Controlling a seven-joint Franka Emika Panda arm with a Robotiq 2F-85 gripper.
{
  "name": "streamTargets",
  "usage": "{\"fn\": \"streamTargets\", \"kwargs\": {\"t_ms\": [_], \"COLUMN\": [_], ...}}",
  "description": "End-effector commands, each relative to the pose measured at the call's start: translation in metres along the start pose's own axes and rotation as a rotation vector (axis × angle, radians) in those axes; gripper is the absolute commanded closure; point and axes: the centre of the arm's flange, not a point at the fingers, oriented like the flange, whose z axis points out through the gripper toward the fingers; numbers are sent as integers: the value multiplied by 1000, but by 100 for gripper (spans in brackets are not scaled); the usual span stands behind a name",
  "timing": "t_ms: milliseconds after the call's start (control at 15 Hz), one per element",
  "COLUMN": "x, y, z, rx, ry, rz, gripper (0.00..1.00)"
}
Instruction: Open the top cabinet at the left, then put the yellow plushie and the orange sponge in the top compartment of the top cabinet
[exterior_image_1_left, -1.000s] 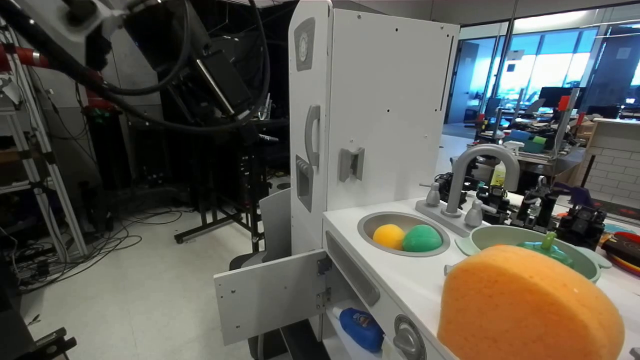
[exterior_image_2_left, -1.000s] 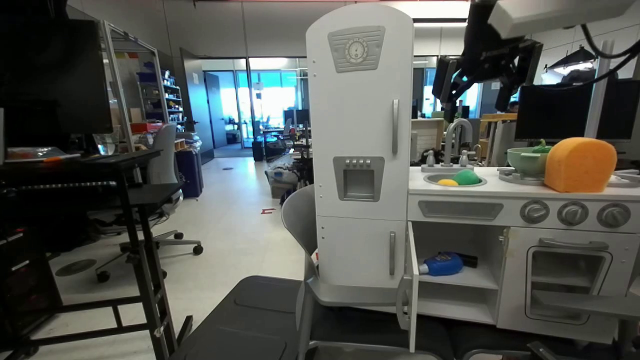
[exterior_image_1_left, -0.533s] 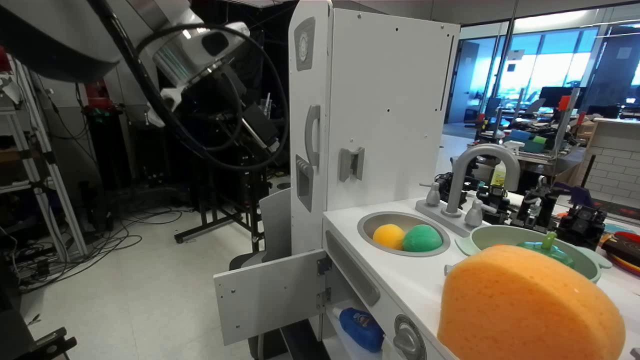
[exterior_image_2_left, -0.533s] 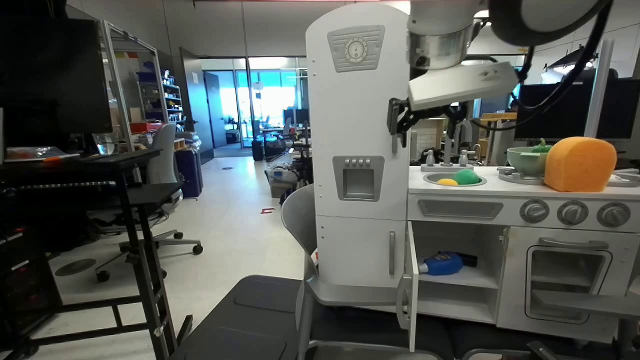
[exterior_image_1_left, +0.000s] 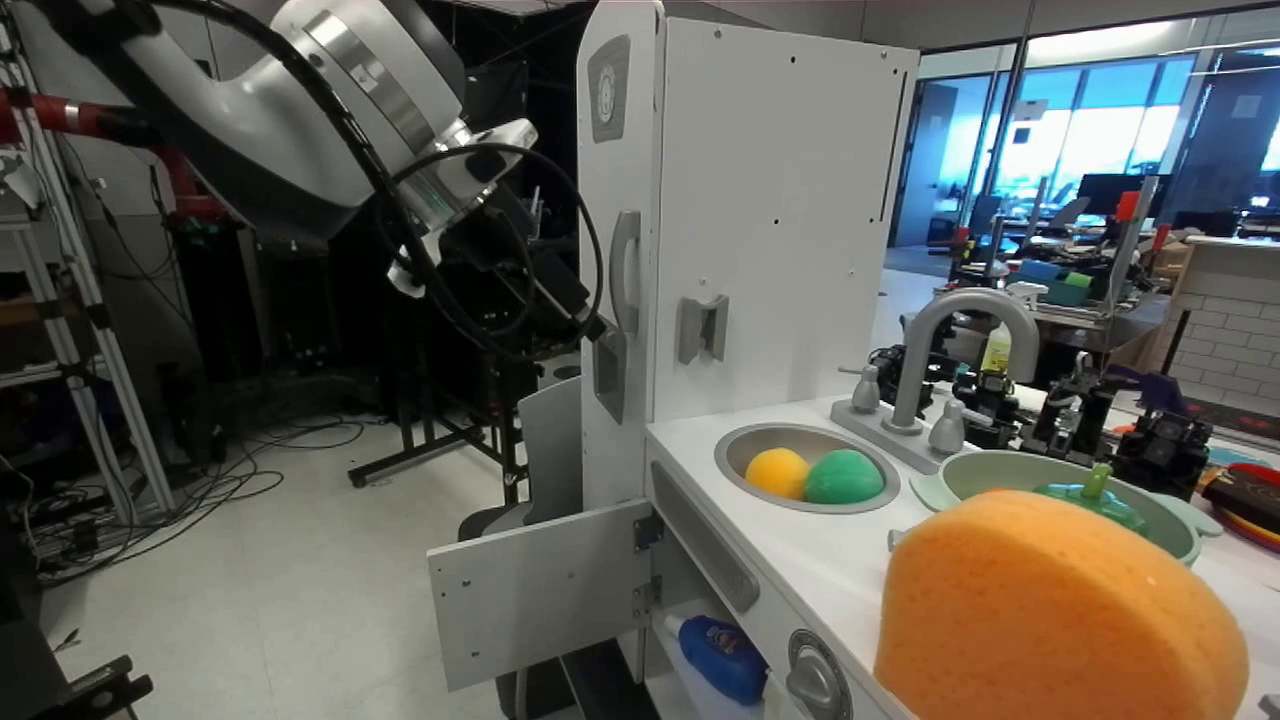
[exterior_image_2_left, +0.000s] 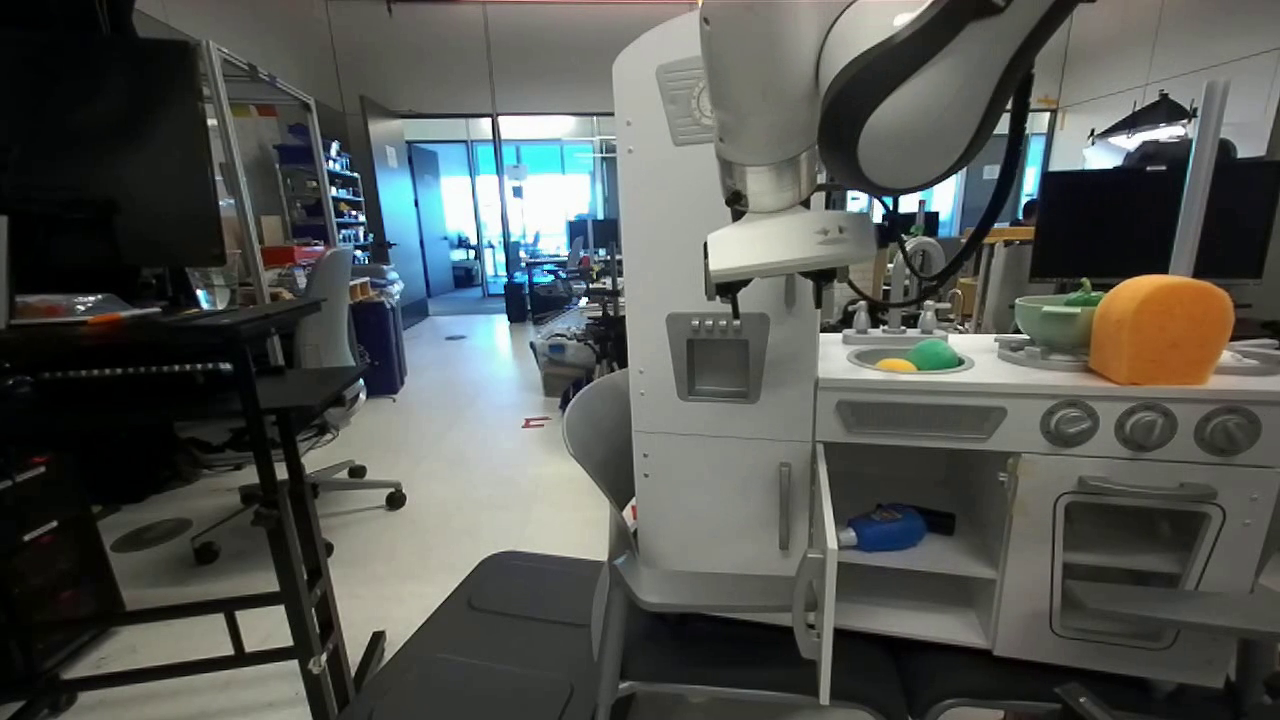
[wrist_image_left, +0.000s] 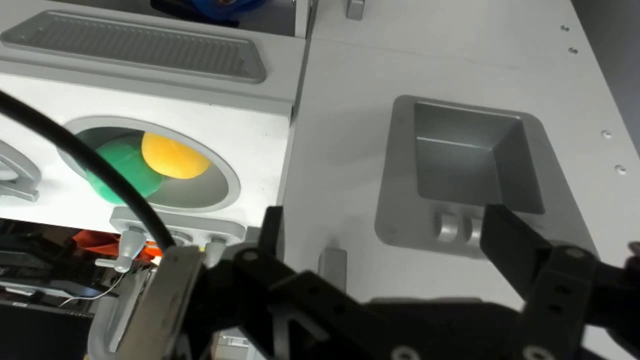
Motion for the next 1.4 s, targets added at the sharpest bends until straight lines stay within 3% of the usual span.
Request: {"fn": "streamTargets", "kwargs": {"t_ms": [0, 333, 400, 533, 600, 733, 800, 933, 1200, 1267, 1333], "x": [19, 40, 33, 47, 40, 53, 44, 55, 46, 44, 50], "y": [-13, -43, -28, -43, -26, -40, -24, -38, -23, -19, -29], "z": [29, 33, 41, 32, 39, 29, 33, 25, 23, 23, 17], "rx": [-14, -26, -30, -47, -46, -54, -50, -59, -59, -59, -66], "ry": [53, 86, 89, 98, 101, 106, 110, 112, 116, 119, 120], "rz": [11, -5, 4, -11, -4, -13, -6, -19, -21, -20, -29], "gripper": [0, 0, 0, 0, 0, 0, 0, 0, 0, 25, 26]}}
